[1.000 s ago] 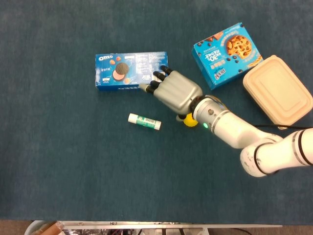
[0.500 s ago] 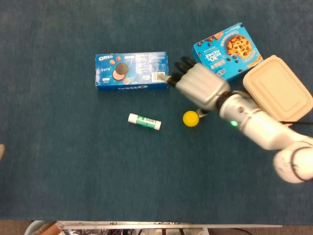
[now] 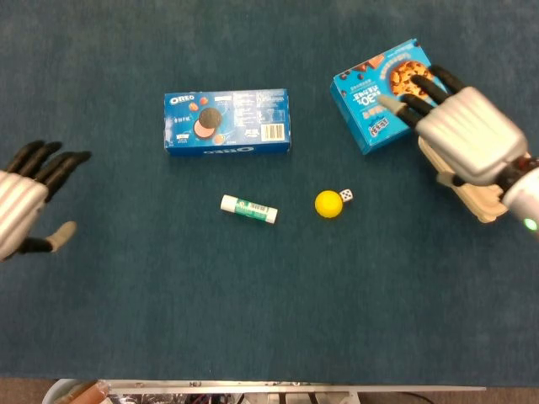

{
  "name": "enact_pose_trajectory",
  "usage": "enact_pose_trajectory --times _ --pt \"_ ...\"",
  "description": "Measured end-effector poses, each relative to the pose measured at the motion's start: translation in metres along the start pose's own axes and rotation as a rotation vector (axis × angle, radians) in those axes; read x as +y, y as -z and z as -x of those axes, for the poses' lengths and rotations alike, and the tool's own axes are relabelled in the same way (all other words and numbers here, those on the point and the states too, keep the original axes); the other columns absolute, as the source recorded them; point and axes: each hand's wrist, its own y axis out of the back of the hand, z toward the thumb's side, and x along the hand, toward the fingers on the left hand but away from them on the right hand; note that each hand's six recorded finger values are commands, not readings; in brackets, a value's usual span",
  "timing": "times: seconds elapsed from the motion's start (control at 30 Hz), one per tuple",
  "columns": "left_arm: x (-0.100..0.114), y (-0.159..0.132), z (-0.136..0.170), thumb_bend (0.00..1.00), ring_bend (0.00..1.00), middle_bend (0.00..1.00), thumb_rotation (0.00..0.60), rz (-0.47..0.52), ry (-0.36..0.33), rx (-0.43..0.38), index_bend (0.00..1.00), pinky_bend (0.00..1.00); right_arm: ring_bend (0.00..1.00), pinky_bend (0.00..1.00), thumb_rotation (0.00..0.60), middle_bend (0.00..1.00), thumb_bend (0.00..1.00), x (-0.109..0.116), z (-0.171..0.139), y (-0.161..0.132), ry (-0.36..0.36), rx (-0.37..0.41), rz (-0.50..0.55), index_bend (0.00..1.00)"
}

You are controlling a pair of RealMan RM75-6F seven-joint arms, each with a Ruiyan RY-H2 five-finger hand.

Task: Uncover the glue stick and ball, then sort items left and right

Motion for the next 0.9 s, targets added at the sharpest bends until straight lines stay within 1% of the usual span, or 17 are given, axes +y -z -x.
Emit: enact_pose_trajectory --times 0.03,0.13,0.2,0.3,0.4,0.47,0.6,0.7,0.8,0.9 --pt "-0.001 -0.001 -0.006 0.33 0.04 0.13 0.370 -0.006 0.007 -0.012 0.22 0.04 0.09 0.08 0.600 0.24 0.00 -0.001 -0.004 0.003 0.000 -0.004 0.000 0.09" --pt "-0.006 -0.002 -0.024 0.29 0.04 0.13 0.292 -0.026 0.033 -0.040 0.22 0.04 0.09 0.08 0.600 0.24 0.00 -0.005 -0.016 0.007 0.001 -0.009 0.006 0.09" --pt "-0.008 -0.002 -0.037 0.27 0.04 0.13 0.254 -0.033 0.053 -0.054 0.22 0.04 0.09 0.08 0.600 0.24 0.00 -0.007 -0.023 0.010 0.003 -0.011 0.009 0.09" --pt "-0.012 -0.002 -0.054 0.25 0.04 0.13 0.219 -0.047 0.080 -0.067 0.22 0.04 0.09 0.08 0.600 0.24 0.00 -0.009 -0.032 0.012 0.008 -0.013 0.013 0.09" --pt "-0.016 0.001 -0.068 0.23 0.04 0.13 0.159 -0.053 0.101 -0.063 0.22 0.04 0.09 0.08 0.600 0.24 0.00 -0.011 -0.039 0.015 0.009 -0.016 0.019 0.09" --pt "-0.019 0.002 -0.077 0.21 0.04 0.13 0.129 -0.047 0.115 -0.057 0.23 0.04 0.09 0.08 0.600 0.24 0.00 -0.012 -0.042 0.016 0.009 -0.019 0.025 0.09" --pt "-0.027 -0.001 -0.101 0.20 0.04 0.14 0.097 -0.033 0.139 -0.057 0.23 0.04 0.09 0.08 0.600 0.24 0.00 -0.013 -0.044 0.019 0.011 -0.024 0.031 0.09" --pt "-0.033 -0.001 -0.116 0.19 0.04 0.14 0.079 -0.041 0.158 -0.052 0.23 0.04 0.09 0.08 0.600 0.24 0.00 -0.013 -0.046 0.021 0.012 -0.027 0.041 0.09" --pt "-0.038 0.002 -0.127 0.19 0.04 0.14 0.077 -0.063 0.173 -0.036 0.23 0.04 0.09 0.08 0.600 0.24 0.00 -0.015 -0.048 0.024 0.012 -0.028 0.046 0.09" --pt "-0.041 0.007 -0.130 0.19 0.04 0.14 0.079 -0.073 0.183 -0.013 0.23 0.04 0.09 0.08 0.600 0.24 0.00 -0.017 -0.050 0.026 0.010 -0.029 0.050 0.09"
